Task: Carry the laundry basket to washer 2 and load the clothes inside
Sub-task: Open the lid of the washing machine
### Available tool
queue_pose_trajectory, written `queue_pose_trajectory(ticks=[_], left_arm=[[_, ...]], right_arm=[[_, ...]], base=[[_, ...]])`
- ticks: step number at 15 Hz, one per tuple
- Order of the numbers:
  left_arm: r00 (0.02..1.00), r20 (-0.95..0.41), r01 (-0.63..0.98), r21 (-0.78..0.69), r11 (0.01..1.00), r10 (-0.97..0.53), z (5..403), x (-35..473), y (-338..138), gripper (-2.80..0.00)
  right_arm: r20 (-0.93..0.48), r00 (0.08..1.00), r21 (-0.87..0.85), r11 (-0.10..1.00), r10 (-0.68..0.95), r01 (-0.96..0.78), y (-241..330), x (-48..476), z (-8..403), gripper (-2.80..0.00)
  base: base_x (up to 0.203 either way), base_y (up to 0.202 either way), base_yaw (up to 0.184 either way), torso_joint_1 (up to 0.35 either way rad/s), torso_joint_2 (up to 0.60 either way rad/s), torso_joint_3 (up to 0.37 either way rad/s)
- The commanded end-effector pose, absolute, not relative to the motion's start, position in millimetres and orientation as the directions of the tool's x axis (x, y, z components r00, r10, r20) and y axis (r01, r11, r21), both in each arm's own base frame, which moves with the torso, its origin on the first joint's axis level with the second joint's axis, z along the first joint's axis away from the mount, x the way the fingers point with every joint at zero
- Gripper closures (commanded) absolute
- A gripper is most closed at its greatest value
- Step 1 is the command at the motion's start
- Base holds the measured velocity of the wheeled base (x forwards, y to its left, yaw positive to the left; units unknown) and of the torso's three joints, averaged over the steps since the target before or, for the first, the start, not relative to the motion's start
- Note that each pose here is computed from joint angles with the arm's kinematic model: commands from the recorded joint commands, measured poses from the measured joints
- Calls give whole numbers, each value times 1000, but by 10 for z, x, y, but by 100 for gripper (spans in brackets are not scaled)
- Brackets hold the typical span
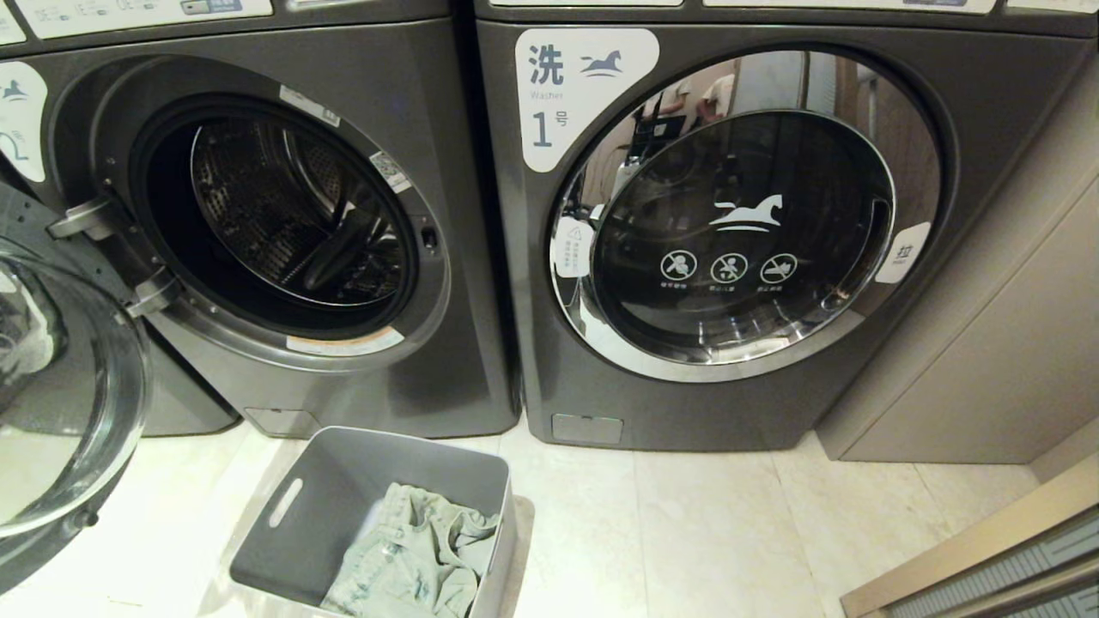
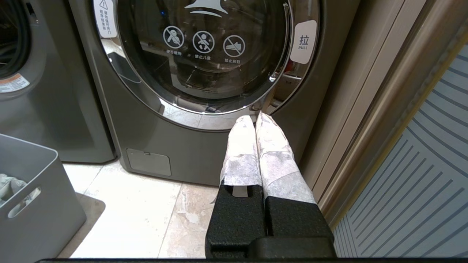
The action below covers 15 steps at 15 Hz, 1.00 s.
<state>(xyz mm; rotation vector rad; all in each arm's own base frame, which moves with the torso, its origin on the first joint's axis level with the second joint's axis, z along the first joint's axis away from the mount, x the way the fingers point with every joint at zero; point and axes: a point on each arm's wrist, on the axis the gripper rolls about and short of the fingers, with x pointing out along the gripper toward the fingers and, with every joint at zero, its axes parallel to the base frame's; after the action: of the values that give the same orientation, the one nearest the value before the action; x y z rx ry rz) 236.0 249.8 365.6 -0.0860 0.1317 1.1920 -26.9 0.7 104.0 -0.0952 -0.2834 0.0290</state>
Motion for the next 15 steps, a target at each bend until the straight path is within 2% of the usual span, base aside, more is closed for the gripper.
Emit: queue_pose_trajectory(ticks=[1, 9, 15], left_arm=[[323, -153, -944, 18, 330, 934, 3477, 2423, 2782, 0], [247, -14, -969, -7, 247, 969, 2991, 2581, 3566, 0], [245, 140, -965, -59, 255, 959, 2720, 2698, 3894, 0]], right_arm=[[240, 970, -98, 995, 43, -20, 8, -228, 932, 0], [240, 970, -98, 995, 43, -20, 8, -228, 932, 0], [240, 970, -98, 995, 44, -21, 7, -228, 932, 0]], base=[[0, 0, 0, 0, 0, 0], [0, 0, 0, 0, 0, 0], [0, 0, 0, 0, 0, 0]])
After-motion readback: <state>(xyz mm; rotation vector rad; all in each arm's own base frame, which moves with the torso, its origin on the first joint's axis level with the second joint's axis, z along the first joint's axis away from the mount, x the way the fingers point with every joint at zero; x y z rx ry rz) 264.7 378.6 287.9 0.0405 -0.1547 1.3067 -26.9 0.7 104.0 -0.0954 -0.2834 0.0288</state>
